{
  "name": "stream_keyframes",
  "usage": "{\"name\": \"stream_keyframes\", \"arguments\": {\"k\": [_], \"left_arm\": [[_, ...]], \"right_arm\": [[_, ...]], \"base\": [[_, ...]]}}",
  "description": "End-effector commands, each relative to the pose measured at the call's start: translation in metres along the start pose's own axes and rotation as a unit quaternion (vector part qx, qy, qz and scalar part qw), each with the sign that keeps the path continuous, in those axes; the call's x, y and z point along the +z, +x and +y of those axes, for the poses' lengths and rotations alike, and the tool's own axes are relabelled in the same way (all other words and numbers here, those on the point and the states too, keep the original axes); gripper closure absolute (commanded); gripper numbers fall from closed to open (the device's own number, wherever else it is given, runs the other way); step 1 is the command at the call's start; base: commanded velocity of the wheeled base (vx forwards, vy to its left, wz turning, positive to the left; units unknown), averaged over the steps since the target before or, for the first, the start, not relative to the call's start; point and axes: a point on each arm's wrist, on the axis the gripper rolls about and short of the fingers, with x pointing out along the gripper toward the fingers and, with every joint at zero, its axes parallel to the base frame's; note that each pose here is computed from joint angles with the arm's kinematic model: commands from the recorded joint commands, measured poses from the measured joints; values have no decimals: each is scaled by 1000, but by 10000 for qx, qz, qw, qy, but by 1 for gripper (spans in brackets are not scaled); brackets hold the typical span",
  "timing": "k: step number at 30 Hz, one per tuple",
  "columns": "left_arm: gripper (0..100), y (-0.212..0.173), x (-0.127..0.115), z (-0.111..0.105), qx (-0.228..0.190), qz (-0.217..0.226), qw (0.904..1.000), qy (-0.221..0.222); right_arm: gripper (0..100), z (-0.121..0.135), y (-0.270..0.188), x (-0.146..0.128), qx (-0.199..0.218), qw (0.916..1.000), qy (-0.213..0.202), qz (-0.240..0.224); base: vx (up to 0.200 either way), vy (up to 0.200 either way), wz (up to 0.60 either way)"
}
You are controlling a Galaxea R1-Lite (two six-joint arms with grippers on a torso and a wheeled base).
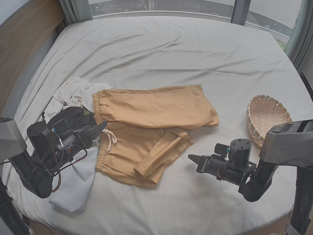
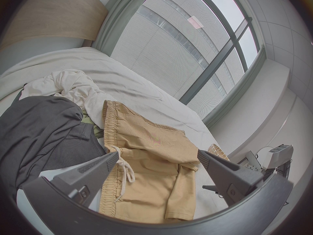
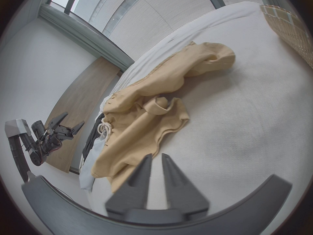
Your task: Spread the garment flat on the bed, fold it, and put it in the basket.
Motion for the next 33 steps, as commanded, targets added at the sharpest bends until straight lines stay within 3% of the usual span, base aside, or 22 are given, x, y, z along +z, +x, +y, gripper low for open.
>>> {"name": "stream_keyframes", "arguments": {"k": [1,17,18,33], "left_arm": [[0,-2,-2,1,30,40,10000,-27],[0,-2,0,3,57,9,10000,-24],[0,-2,0,3,57,9,10000,-16],[0,-3,0,3,77,-1,10000,-17]], "right_arm": [[0,7,21,-8,114,9999,-58,-41],[0,10,44,-10,114,9999,-44,43],[100,10,47,-10,126,9999,-47,23],[100,4,51,-10,67,10000,-36,-39]], "base": [[0,0,0],[0,0,0],[0,0,0],[0,0,0]]}}
